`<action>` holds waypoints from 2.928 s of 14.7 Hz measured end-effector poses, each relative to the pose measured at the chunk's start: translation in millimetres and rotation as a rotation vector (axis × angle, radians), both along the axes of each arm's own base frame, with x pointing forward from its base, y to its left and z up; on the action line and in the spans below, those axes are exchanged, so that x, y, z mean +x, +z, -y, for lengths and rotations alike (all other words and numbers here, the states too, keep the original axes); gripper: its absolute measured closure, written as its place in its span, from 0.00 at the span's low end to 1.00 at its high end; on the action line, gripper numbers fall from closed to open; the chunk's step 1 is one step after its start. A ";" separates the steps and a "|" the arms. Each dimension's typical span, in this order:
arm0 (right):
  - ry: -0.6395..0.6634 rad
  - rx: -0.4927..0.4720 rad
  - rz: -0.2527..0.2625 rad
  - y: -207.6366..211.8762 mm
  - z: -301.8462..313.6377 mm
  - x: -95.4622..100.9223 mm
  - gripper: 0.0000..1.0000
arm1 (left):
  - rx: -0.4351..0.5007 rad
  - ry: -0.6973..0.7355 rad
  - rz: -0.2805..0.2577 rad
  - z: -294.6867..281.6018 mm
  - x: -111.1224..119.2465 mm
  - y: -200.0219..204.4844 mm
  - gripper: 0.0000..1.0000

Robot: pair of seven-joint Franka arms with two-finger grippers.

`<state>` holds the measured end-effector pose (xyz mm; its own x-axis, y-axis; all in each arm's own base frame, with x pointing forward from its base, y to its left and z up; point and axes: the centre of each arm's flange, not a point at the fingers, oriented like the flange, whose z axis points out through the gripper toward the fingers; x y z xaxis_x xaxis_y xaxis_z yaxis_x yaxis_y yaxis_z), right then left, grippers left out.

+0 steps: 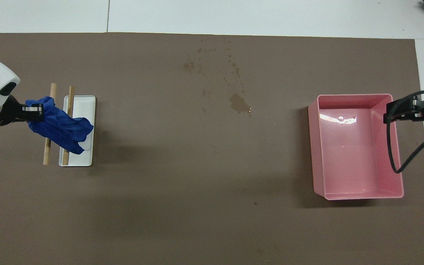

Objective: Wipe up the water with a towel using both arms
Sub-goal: 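Lift the blue cloth off the tray with the left gripper, then carry the cloth toward center while the right gripper reaches to meet it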

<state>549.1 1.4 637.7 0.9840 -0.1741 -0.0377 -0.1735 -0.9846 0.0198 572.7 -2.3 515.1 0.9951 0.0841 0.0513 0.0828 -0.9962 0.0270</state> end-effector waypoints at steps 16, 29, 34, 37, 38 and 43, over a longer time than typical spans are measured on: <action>0.019 0.001 0.007 -1.8 -10.2 0.8 0.00 | -0.556 1.112 -0.365 121.6 -8.9 69.3 0.81; -0.777 0.314 0.005 4.9 -183.1 -6.3 0.00 | -0.820 1.434 -0.531 206.3 -10.5 88.2 0.81; -1.170 0.460 -0.114 5.7 -264.2 -17.0 0.00 | -0.859 1.484 -0.551 243.9 -20.1 85.6 0.81; -1.311 0.526 -0.201 -3.5 -302.6 -17.8 0.00 | -0.858 1.491 -0.561 247.9 -23.5 88.8 0.81; -1.344 0.540 -0.218 -7.1 -308.2 -15.5 0.00 | -0.855 1.488 -0.566 248.8 -25.9 91.3 0.81; -1.439 0.587 -0.292 -23.2 -315.7 -1.4 0.00 | -0.812 1.455 -0.603 252.6 -44.4 104.1 0.81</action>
<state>547.7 317.1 614.5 -0.0375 -0.8111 -0.5837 -0.9896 0.1113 -0.0912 528.3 -254.9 619.1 -0.0381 0.6495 -0.7594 0.9890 0.1332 0.0643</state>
